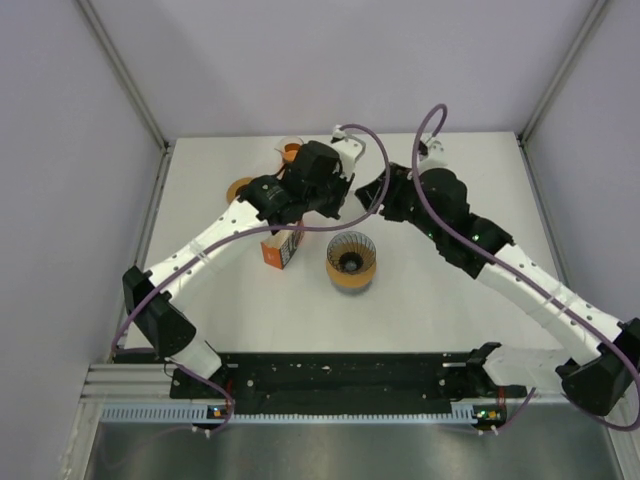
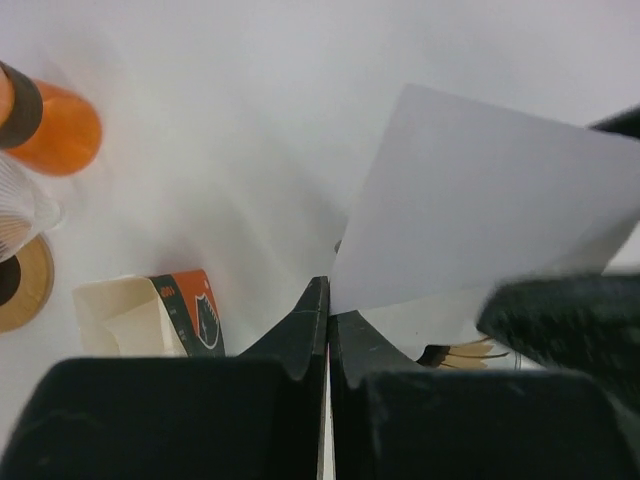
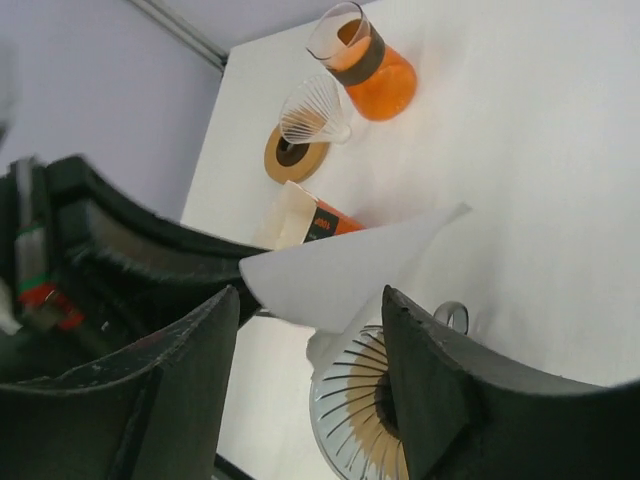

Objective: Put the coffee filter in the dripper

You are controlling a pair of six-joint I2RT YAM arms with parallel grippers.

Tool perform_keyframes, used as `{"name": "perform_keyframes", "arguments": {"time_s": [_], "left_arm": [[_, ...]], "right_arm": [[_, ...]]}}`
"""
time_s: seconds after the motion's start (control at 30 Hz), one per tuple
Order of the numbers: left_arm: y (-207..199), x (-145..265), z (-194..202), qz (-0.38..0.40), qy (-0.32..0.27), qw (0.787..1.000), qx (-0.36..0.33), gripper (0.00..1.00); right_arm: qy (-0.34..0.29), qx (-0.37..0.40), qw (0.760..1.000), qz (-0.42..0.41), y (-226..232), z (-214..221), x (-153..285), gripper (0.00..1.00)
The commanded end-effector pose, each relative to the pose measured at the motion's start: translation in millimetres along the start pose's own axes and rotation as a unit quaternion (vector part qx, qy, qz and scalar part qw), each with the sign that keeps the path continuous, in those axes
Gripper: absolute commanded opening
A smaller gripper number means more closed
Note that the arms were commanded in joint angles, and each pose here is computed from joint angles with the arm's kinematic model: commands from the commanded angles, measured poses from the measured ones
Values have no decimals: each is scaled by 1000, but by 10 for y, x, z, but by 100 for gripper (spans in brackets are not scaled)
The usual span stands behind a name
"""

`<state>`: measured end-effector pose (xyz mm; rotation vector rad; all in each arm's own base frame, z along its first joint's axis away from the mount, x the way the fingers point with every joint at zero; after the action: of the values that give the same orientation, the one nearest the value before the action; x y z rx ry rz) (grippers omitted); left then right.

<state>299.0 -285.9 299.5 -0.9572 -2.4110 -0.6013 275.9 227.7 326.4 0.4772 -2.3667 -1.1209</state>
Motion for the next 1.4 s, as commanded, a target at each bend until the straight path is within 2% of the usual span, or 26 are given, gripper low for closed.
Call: {"name": "perform_keyframes", "arguments": {"time_s": [0.0, 0.23, 0.47, 0.53, 0.63, 0.67, 0.87, 1.07, 1.1, 1.2, 1.23, 1.27, 1.37], "left_arm": [[77, 43, -63, -4, -5, 996, 89, 0], [72, 72, -107, 4, -4, 993, 121, 0], [2, 97, -113, 43, -4, 989, 139, 0], [8, 114, -121, 42, -7, 989, 138, 0], [77, 137, -101, 33, -7, 990, 139, 0], [122, 146, -92, 29, -8, 990, 141, 0], [459, 176, 37, -8, -7, 987, 160, 0], [374, 143, 64, 28, -5, 990, 136, 0], [360, 147, 66, 33, -3, 990, 134, 6], [354, 201, 72, 37, -2, 992, 118, 44], [364, 234, 62, 38, -5, 993, 111, 53], [361, 279, 45, 39, -9, 994, 105, 59], [355, 413, -18, 51, -18, 995, 87, 71]], "right_arm": [[-93, 97, 991, -1, 324, -126, 177, 61], [-69, 99, 992, 38, 136, 133, -11, 61], [-81, 136, 986, 57, 77, 132, -184, 53], [-81, 148, 984, 58, 87, 100, -223, 41], [-78, 151, 982, 78, -7, 45, -256, 8], [-75, 147, 982, 89, -63, 23, -259, 0], [-49, 153, 980, 118, -251, -83, -188, 0], [13, 170, 982, 82, -42, 2, -222, 0], [25, 169, 982, 77, -13, 24, -223, 0], [62, 168, 981, 73, 41, 88, -191, 0], [73, 167, 981, 69, 75, 96, -159, 0], [87, 164, 980, 64, 104, 119, -132, 0], [128, 157, 978, 54, 197, 174, -44, 0]]}}
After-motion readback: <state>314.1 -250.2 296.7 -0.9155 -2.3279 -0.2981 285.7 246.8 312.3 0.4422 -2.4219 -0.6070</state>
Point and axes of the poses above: each gripper's point midway between its finger pads, its own x axis back along the fingers, its own y axis along the line the jaws close on, z = x × y, the point moved 4 cm from there along x, back along the fingers, and after that the axes turned 15 degrees about -x, right-handed, at the moved point
